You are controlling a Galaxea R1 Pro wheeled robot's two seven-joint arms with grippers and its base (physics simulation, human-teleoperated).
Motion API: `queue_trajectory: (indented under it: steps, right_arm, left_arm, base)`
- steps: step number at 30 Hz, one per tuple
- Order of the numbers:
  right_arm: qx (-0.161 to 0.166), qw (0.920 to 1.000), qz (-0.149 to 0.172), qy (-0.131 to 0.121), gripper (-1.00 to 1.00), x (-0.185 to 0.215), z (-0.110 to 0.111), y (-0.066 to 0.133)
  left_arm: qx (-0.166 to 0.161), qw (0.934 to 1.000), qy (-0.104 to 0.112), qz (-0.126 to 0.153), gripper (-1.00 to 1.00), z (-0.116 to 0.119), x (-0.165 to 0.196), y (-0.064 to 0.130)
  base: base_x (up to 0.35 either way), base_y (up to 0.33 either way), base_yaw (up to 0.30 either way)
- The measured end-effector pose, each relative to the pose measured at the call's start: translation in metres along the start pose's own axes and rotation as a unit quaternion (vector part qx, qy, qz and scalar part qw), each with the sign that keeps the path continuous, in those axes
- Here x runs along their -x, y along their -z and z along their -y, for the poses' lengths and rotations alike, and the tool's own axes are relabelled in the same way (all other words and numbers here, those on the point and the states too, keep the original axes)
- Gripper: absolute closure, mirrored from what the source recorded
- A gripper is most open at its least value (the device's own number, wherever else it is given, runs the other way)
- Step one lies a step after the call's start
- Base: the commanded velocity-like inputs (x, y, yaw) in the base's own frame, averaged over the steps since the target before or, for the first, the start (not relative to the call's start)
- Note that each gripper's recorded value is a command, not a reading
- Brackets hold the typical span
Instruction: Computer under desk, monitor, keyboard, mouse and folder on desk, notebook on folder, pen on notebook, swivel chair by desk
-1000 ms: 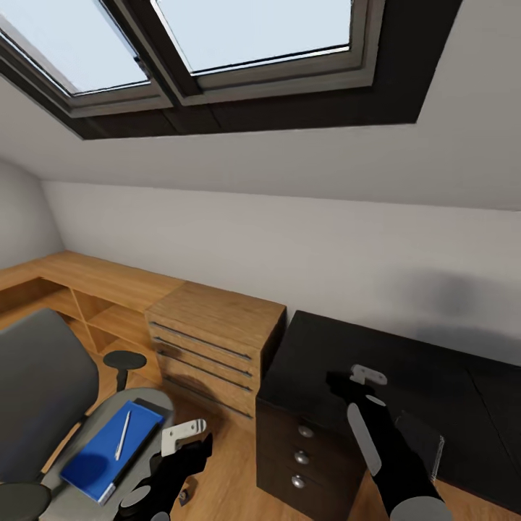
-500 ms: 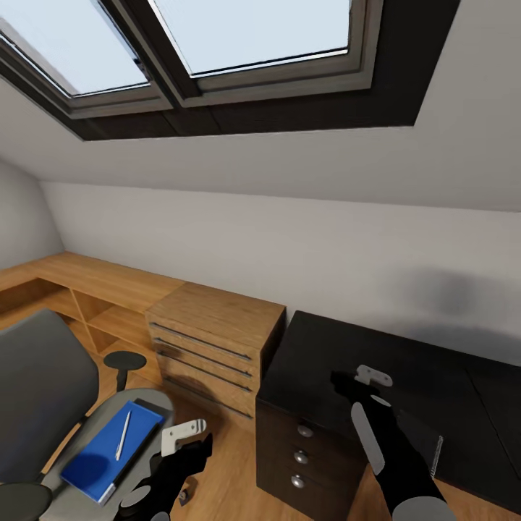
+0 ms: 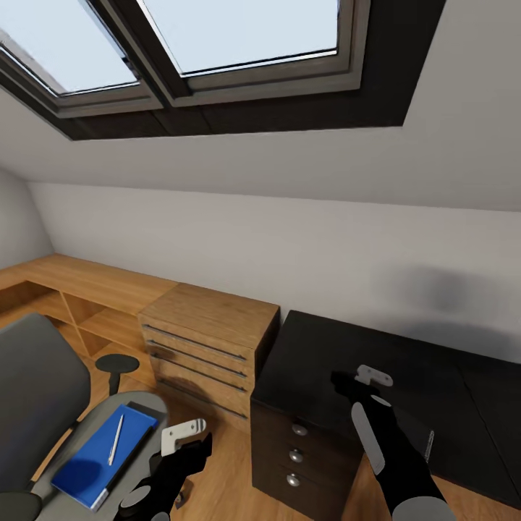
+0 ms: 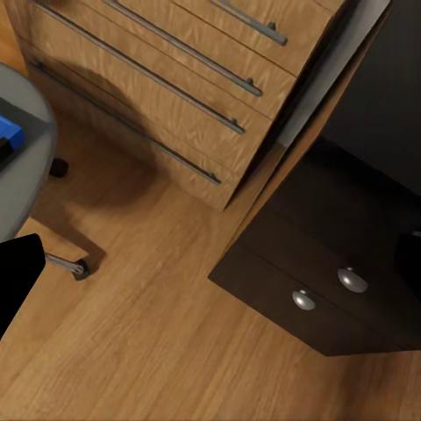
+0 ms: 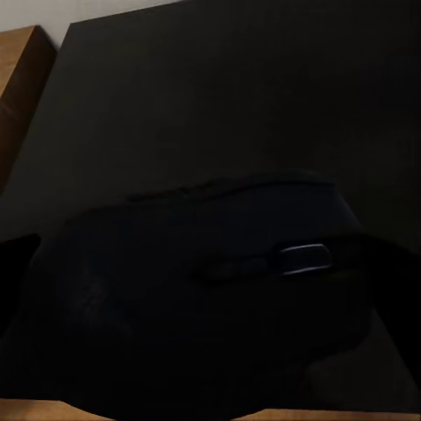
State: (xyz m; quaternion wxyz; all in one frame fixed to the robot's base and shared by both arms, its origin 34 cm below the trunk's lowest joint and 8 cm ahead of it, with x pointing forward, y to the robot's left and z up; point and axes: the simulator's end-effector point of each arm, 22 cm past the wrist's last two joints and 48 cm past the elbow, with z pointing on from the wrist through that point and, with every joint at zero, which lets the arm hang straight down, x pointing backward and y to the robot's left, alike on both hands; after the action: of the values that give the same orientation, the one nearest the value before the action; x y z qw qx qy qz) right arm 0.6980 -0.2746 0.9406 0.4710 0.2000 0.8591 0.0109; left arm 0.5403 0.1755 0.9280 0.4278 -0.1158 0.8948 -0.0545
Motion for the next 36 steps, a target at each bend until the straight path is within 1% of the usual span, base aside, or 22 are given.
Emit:
queue_trajectory:
  steps: [8, 18, 22, 36]
  right_arm:
    - [0.0, 1.0, 0.0, 0.0, 1.0, -0.0002, -0.0005, 0.0001]
    - [0.0, 1.0, 0.001, 0.0, 1.0, 0.0012, -0.0002, 0.0002]
    - [0.001, 1.0, 0.002, -0.001, 1.0, 0.0016, -0.0005, 0.0007]
    - [0.0, 1.0, 0.002, -0.001, 1.0, 0.0017, -0.0003, 0.0009]
  left_arm:
    - [0.001, 1.0, 0.0, 0.001, -1.0, -0.0005, -0.0002, 0.0]
    - [0.001, 1.0, 0.0, 0.002, -1.0, -0.0003, 0.0009, 0.0001]
    - [0.001, 1.0, 0.0, 0.003, -1.0, -0.0002, 0.001, 0.0005]
    - [0.001, 1.0, 0.0, 0.002, -1.0, -0.0003, 0.0004, 0.0006]
  base:
    - [-0.018, 0.0, -0.008]
    - [-0.298, 0.0, -0.225]
    - [-0.196, 0.0, -0.093]
    - [-0.02, 0.0, -0.009]
